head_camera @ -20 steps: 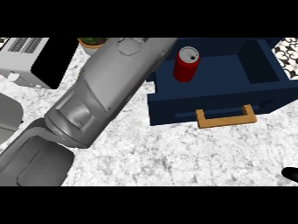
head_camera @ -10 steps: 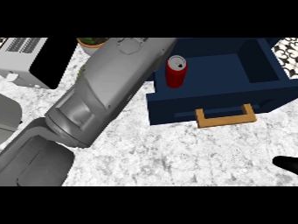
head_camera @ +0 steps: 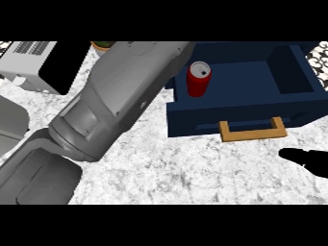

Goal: Pick up the can, place it into the drawer and close the drawer

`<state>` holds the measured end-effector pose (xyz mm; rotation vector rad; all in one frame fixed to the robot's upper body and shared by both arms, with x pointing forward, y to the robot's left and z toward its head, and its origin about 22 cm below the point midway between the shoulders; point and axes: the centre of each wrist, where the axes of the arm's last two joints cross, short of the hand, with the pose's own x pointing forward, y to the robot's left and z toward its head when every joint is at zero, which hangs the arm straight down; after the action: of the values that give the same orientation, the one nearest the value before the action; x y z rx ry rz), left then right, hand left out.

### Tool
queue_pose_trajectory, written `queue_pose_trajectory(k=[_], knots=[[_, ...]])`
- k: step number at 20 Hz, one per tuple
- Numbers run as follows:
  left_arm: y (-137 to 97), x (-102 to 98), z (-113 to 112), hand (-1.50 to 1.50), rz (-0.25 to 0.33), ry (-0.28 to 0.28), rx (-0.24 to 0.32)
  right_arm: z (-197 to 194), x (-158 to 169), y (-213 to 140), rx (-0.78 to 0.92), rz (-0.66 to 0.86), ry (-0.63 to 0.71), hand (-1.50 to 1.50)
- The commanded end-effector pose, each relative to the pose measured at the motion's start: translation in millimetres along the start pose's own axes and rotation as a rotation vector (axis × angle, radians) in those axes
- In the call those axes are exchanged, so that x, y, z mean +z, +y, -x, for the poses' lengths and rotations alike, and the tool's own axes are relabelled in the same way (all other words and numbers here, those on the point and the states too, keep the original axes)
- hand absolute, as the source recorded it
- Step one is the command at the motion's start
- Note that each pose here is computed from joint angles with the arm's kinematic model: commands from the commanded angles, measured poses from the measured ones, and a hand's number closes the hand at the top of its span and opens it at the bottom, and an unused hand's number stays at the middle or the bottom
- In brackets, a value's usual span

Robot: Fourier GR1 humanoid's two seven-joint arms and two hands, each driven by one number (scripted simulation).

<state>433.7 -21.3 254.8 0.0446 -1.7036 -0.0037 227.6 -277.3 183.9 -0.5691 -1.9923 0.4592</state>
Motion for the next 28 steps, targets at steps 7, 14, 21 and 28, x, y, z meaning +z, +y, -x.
queue_pose_trajectory(k=[7, 14, 21, 28], knots=[[5, -4, 8, -1.50, -0.022, -0.022, -0.003, 16, -36, 62, 0.307, -0.115, -0.038, -1.50], [12, -9, -4, -1.50, 0.000, -0.014, -0.029, 60, -57, 104, 0.479, -0.180, -0.012, -1.50], [15, -9, -15, -1.50, -0.015, -0.019, 0.000, 83, -78, 156, 0.556, -0.176, -0.037, -1.50], [57, -24, -24, -1.50, -0.022, -0.022, -0.014, 109, -105, 173, 0.637, -0.119, -0.001, -1.50]])
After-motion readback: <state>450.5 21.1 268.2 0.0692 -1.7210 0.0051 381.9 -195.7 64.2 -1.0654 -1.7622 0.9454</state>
